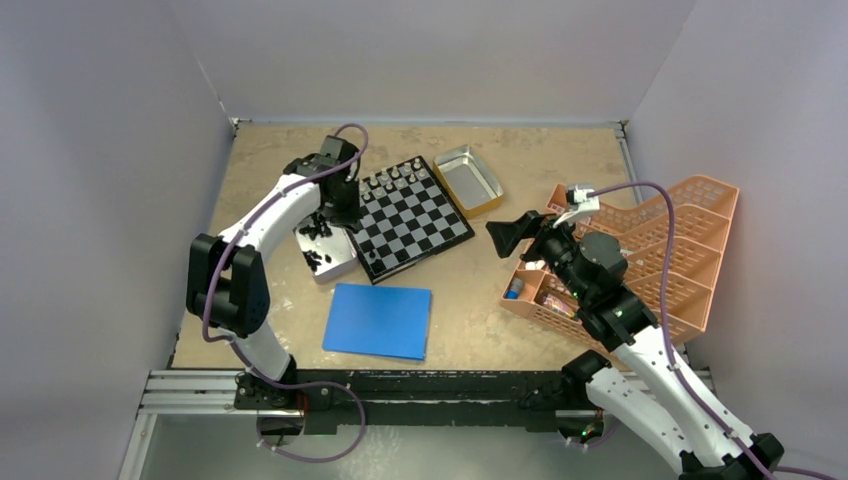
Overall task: Set up the chess pieces on the board
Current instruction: Pick up the chess piece from the storage box, then place the chess piece on the chessboard.
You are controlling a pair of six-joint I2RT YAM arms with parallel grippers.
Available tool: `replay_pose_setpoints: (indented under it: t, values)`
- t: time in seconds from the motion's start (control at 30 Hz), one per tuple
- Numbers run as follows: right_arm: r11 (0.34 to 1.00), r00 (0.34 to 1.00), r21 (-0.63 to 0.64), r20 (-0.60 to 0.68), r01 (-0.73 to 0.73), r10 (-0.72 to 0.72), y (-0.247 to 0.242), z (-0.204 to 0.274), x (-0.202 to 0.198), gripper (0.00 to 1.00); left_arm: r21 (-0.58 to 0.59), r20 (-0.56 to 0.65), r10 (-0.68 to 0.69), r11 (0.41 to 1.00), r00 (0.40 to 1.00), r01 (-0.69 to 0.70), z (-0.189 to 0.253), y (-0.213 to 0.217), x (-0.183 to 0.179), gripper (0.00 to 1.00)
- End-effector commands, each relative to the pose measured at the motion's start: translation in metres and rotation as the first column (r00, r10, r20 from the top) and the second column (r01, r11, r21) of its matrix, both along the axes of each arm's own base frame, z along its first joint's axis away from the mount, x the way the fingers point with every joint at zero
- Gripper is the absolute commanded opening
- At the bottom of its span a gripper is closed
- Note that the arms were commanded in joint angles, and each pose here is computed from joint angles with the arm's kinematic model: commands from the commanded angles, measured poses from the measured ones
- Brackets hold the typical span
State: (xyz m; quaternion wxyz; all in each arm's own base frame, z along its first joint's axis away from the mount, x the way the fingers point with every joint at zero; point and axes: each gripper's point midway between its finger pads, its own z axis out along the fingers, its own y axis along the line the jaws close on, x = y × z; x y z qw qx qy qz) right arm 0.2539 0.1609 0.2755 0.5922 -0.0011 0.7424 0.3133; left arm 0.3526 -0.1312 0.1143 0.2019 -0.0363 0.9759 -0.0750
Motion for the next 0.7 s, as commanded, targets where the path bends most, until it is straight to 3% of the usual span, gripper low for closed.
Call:
replay_pose_setpoints:
  t: [0.0, 0.37, 0.67]
  values:
    - [1.0, 0.999, 0.006, 0.048, 0.01, -0.01, -0.001, 0.015, 0.005, 0.96, -0.03, 0.066, -0.095, 0.995, 0.993, 0.097, 0.024, -0.025, 0.003, 0.07]
    - [1.0, 0.998, 0.005, 0.046, 0.03, -0.03, -0.004, 0.016, 0.006, 0.96, 0.069, 0.035, -0.222, 0.973, 0.974, 0.219, -0.002, -0.065, 0.0, 0.07]
    - [0.999, 0.998, 0.009, 0.048, 0.035, -0.036, -0.005, 0.017, 0.006, 0.96, 0.144, -0.042, -0.226, 0.962, 0.973, 0.23, -0.031, -0.071, -0.005, 0.09]
